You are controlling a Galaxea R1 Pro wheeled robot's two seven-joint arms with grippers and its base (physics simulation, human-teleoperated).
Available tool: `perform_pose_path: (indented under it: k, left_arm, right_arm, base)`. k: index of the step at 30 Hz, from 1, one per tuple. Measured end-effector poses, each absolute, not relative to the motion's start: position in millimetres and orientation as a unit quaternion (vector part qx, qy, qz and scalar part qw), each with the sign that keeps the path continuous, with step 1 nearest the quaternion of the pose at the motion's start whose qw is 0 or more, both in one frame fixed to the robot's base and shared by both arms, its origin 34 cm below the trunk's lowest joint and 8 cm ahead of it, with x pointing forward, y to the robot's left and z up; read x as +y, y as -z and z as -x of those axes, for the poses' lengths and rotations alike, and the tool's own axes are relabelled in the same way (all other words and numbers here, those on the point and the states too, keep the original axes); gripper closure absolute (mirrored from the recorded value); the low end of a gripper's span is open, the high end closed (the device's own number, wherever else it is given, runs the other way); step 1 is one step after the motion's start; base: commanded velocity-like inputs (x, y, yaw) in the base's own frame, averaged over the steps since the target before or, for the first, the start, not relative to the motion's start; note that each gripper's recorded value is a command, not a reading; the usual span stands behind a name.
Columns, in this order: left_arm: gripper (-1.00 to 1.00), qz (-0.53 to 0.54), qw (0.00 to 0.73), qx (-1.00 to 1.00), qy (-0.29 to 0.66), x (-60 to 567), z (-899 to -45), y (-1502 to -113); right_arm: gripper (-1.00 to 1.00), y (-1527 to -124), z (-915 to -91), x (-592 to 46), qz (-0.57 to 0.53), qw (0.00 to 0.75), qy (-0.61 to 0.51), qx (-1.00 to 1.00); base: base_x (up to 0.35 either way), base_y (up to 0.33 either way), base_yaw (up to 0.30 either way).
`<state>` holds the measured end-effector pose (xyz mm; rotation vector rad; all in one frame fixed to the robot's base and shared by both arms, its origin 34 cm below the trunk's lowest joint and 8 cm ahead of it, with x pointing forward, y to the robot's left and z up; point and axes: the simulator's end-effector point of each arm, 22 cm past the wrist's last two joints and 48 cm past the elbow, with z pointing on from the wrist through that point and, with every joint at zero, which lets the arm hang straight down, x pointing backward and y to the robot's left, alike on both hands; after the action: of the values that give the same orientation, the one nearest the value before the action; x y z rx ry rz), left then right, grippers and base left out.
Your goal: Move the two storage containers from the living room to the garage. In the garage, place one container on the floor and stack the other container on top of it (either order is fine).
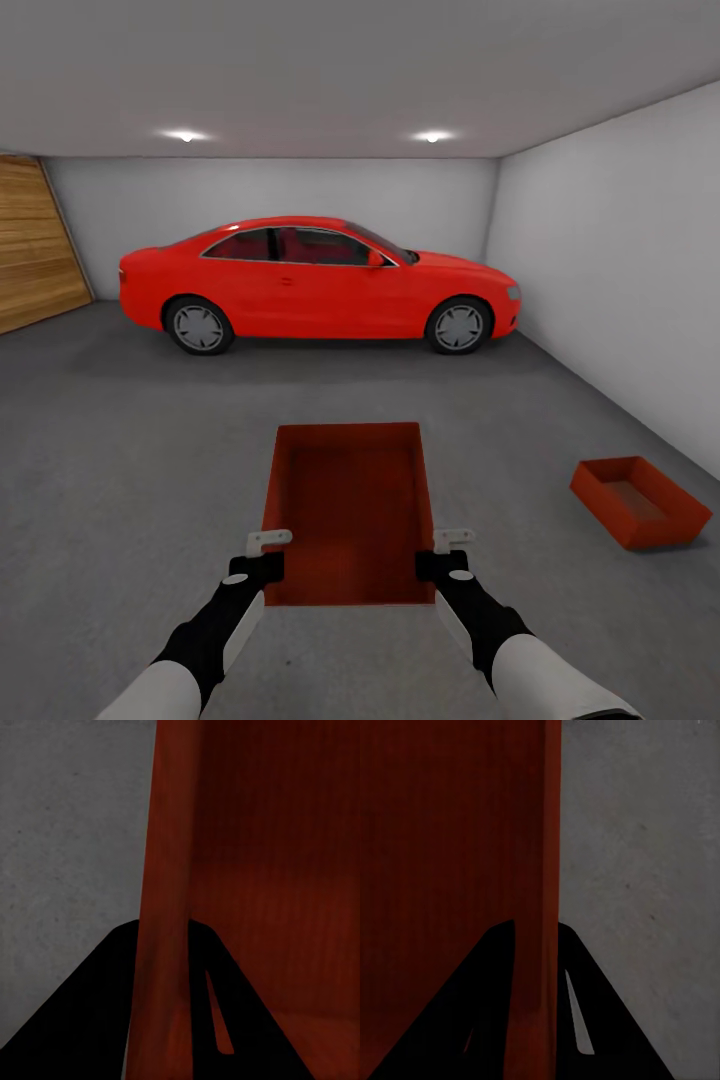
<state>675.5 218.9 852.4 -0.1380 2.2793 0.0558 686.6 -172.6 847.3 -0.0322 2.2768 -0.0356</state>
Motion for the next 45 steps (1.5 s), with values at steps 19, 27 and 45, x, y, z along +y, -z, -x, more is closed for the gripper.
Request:
perform_pose_path:
  k: [19,27,45]
  left_arm:
    - [1.0,0.055,0.416,0.907,-0.022,218.9,-675.4,-852.3]
    - [1.0,0.055,0.416,0.908,-0.022,218.8,-675.3,-852.2]
    - [1.0,0.055,0.415,0.908,-0.022,218.9,-675.5,-852.5]
  right_arm:
    - [1.0,-847.5,-686.8,-172.6,0.013,0.419,0.014,0.908]
    - [1.0,-847.3,-686.7,-172.6,0.013,0.419,0.014,0.908]
    - [1.0,-847.3,-686.7,-172.6,0.013,0.419,0.014,0.908]
  base:
    - [0.32,0.083,0.0]
    - [0.32,0.083,0.0]
    - [0.32,0.083,-0.003]
